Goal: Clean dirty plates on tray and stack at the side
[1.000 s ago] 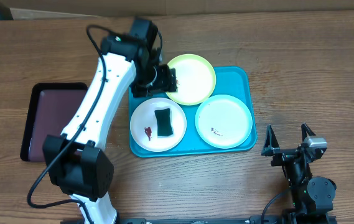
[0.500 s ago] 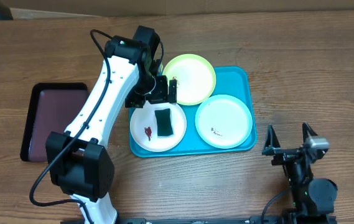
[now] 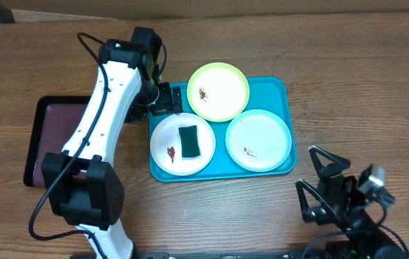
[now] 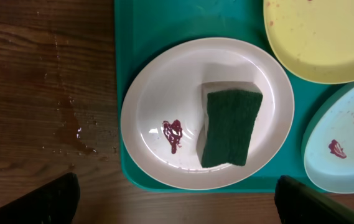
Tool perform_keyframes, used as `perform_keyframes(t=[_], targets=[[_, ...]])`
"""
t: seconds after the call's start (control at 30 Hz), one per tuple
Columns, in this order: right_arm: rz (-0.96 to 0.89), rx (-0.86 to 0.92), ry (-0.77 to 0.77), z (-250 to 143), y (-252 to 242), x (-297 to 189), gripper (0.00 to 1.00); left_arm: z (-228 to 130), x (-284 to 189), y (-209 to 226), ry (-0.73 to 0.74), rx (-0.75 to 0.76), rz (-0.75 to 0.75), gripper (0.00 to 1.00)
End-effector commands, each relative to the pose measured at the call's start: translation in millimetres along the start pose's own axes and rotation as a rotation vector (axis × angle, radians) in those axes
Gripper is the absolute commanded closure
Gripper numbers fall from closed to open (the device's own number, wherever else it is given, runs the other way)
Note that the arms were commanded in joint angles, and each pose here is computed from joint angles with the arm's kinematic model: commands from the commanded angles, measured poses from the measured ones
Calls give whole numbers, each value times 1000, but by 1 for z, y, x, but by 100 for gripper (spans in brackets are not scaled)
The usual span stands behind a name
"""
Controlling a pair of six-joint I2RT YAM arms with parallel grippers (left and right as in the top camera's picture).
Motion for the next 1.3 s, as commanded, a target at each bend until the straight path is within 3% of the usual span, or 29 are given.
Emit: perform_keyframes(t=[0.0, 0.1, 0.23, 0.37, 0.53, 0.67, 0.83, 0.87, 0.97, 1.0, 1.13, 1.27], targets=[[77, -34, -43, 40, 44, 7, 0, -4, 5, 3, 12, -6, 20, 0], [-5, -170, 26, 65, 59, 21, 0, -6, 6, 4, 19, 7, 23, 0], [-251, -267, 297, 76, 34, 43, 0, -7, 7, 4, 24, 7, 25, 0], [-496, -180, 570, 77, -19, 65, 0, -4, 7, 3, 12, 8, 20, 0], [-644, 85, 892, 48, -79, 91, 0, 1, 7, 1, -10, 10, 11, 0], [-564, 265, 1060, 9, -101, 127, 0, 1, 7, 1, -10, 10, 11, 0], [-330, 474, 1062, -37, -119, 178, 0, 1, 7, 1, -10, 10, 10, 0], [-290, 474, 1071, -46, -122, 184, 5, 1, 7, 0, -10, 10, 10, 0], [-335, 437, 1138, -84, -144, 187, 46, 1, 7, 1, -9, 10, 11, 0], [-406, 413, 1168, -97, -154, 184, 51, 1, 7, 1, -9, 10, 11, 0], [-730, 275, 1289, -141, -188, 159, 46, 1, 7, 1, -11, 10, 10, 0], [-714, 233, 1400, -185, -172, 157, 48, 3, 7, 0, -20, 11, 7, 1]])
Point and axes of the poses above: each gripper's point midway between its finger pads, its own x axis out along the fingers, its own y axis along the line the jaws close on, z = x × y, the point moved 2 cm from there along -x, back along the fingers, and after that the axes turned 1 degree about -x, right-handed, at the moved point
